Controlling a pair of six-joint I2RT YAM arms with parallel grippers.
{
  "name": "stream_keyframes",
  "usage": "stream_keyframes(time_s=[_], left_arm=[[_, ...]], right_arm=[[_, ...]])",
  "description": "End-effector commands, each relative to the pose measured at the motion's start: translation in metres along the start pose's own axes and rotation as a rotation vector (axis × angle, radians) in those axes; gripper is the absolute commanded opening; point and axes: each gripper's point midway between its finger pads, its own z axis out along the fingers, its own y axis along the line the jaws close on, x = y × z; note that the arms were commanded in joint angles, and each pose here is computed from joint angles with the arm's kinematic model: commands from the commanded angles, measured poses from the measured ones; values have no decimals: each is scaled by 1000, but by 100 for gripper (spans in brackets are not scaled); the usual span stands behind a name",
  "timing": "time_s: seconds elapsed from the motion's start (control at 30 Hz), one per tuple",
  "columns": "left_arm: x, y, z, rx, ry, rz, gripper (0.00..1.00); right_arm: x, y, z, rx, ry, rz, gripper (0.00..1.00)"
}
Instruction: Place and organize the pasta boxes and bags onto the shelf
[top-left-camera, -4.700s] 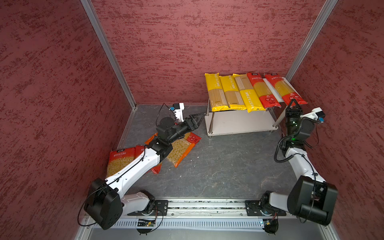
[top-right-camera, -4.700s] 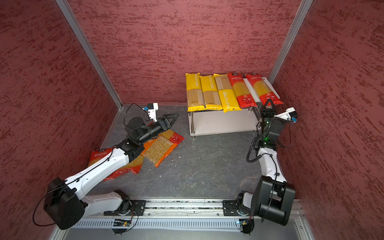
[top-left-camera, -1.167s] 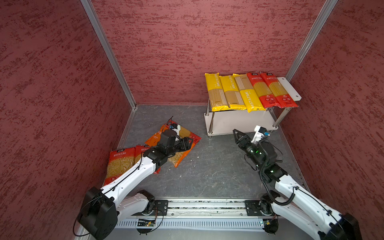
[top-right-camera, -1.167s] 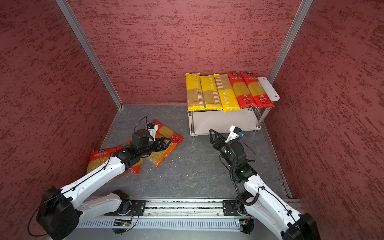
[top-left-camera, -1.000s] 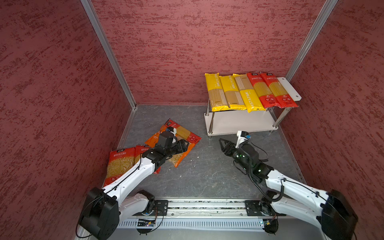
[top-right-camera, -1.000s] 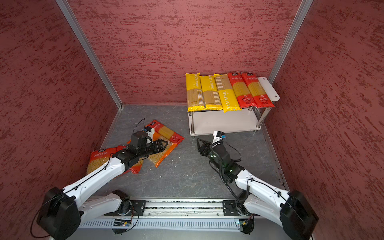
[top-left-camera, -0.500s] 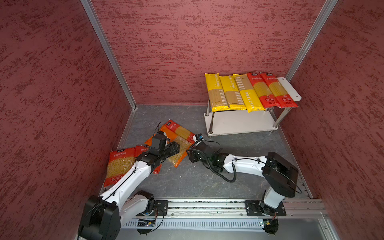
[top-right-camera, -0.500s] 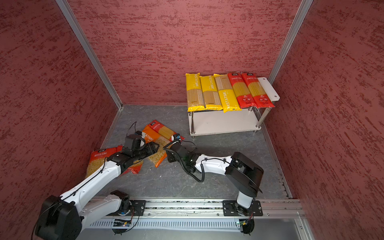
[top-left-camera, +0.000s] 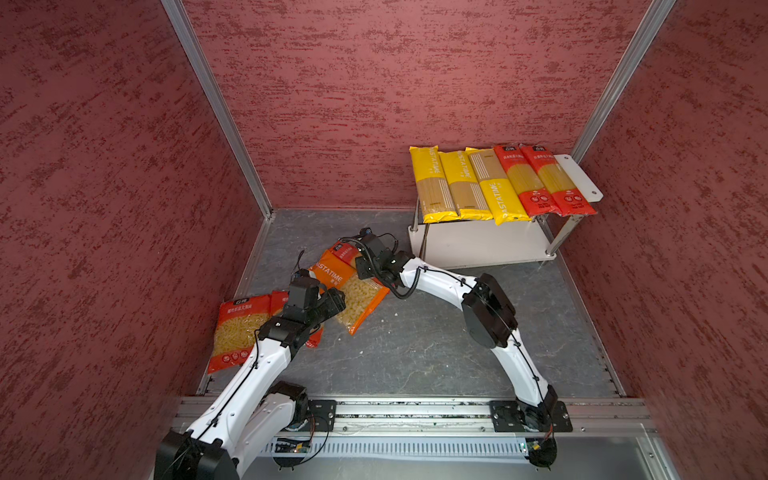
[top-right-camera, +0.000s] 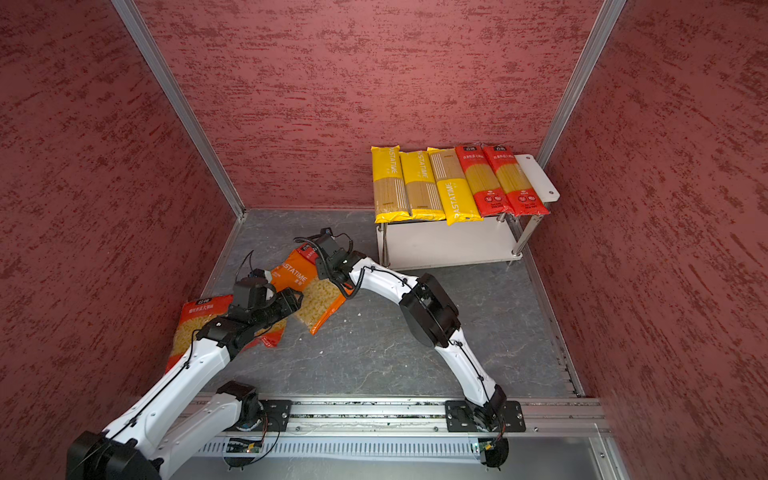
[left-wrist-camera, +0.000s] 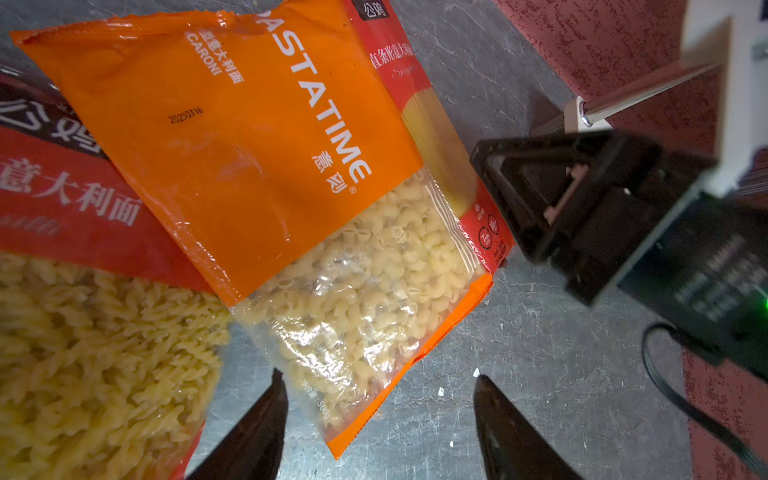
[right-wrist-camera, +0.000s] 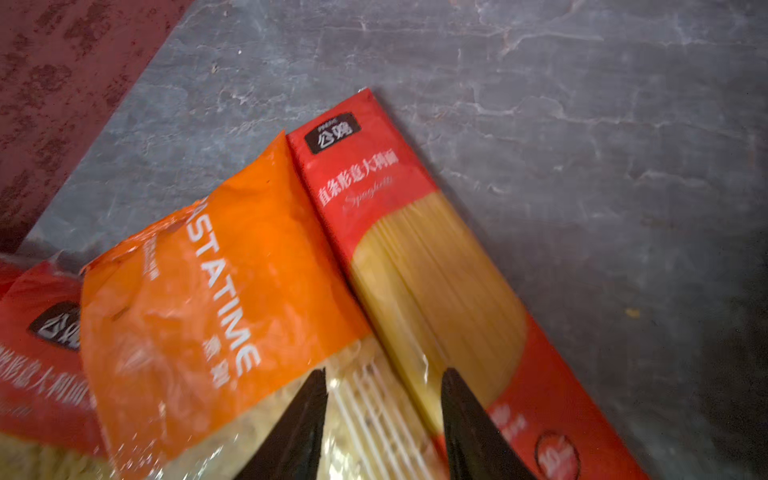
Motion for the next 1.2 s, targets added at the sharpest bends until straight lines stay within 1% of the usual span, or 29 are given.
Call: stream_keyframes(time_s=[0.0,0.13,0.33,0.5,0.63,0.8,0.87,0.97,1.07,1.17], left_arm=[[-1,-3,-6,23,-7,-10,70],[1,-3,-6,30,-1,-16,70],[1,-8,-3,55,3,-24,70],[-4,-14,-1,66,6,-4,70],[-5,-16,0,73,8,4,70],[-3,-19,3,87,20,2,70],[-2,-20,5,90,22,0,70],[-1,-22,7,99,29,3,70],[0,-24,10,99,40,8,70],[2,-24,11,103,41,11,70]], right_arm=[[30,-22,17,79,154,-87,45],[32,-30,27,92,183,-94,45],[70,-47,26,110,275,-103,43],[107,-59,10,83,321,-89,42],[137,-75,-3,108,377,-81,41],[164,-87,-22,122,422,-70,41],[165,-89,-28,129,412,-56,39],[153,-84,-42,110,368,-12,40],[134,-73,-59,65,293,92,41],[126,-71,-77,43,217,241,42]])
